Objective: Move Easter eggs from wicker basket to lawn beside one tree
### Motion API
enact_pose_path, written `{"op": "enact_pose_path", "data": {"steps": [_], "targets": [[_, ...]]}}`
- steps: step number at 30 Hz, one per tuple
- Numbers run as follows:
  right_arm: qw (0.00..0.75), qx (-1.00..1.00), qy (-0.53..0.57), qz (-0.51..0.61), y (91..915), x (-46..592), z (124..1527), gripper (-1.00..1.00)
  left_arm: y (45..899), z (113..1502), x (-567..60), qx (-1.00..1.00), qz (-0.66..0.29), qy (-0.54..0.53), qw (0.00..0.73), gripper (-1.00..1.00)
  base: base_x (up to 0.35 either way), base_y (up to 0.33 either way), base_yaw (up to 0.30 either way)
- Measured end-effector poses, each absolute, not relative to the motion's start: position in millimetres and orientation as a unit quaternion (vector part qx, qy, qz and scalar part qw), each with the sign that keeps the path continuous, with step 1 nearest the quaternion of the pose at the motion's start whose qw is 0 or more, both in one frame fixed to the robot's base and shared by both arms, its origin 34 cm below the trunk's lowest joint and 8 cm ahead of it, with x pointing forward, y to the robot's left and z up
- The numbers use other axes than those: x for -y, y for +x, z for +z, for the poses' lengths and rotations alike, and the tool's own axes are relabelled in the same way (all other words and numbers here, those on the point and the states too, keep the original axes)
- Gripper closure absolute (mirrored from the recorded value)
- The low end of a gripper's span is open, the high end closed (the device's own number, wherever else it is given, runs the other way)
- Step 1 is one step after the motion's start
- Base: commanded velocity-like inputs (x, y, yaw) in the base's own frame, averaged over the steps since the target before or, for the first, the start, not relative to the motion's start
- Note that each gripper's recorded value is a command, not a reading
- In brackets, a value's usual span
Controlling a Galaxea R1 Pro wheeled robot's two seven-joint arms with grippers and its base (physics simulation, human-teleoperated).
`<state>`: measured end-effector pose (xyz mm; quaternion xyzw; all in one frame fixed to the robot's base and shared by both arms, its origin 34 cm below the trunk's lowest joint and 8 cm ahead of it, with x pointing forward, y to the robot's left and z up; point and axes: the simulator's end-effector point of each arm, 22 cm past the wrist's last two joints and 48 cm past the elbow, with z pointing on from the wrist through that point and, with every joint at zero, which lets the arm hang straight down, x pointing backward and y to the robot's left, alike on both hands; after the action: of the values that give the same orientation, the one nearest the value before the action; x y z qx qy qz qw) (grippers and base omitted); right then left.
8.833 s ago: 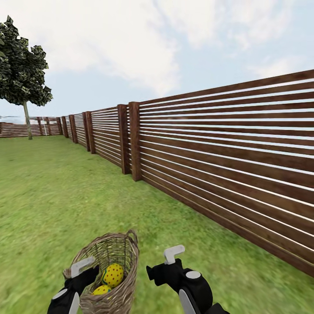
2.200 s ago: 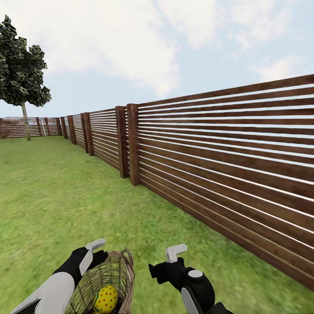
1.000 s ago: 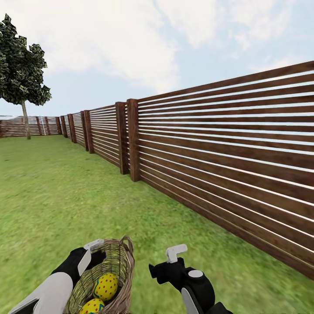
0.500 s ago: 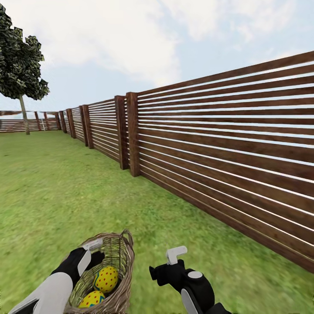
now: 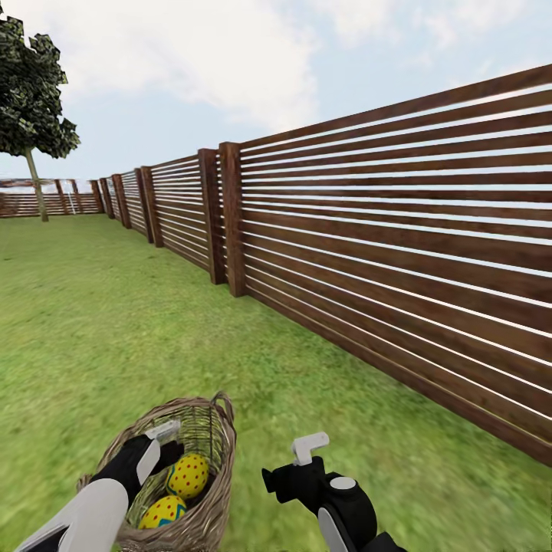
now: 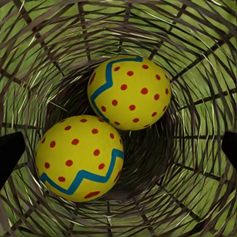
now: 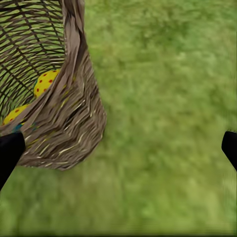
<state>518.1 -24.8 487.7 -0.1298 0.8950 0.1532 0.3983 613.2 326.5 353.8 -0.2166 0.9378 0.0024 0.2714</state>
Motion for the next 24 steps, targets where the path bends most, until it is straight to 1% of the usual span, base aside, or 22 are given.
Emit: {"op": "enact_pose_path", "data": {"steps": [15,20,24], "targets": [[0.387,-0.900,-0.128,0.155,517,24,477,-1.00,610,341,-327,-0.941,0.005,-0.217,0.261,-1.00,0.004,0.000,0.000],[0.388,-0.900,-0.128,0.155,517,24,477,-1.00,609,340,-326,-0.941,0.004,-0.216,0.259,-1.00,0.175,0.000,0.000],[0.387,-0.900,-0.128,0.155,517,24,477,-1.00,609,340,-326,-0.941,0.004,-0.216,0.259,-1.00,0.086,0.000,0.000]]}}
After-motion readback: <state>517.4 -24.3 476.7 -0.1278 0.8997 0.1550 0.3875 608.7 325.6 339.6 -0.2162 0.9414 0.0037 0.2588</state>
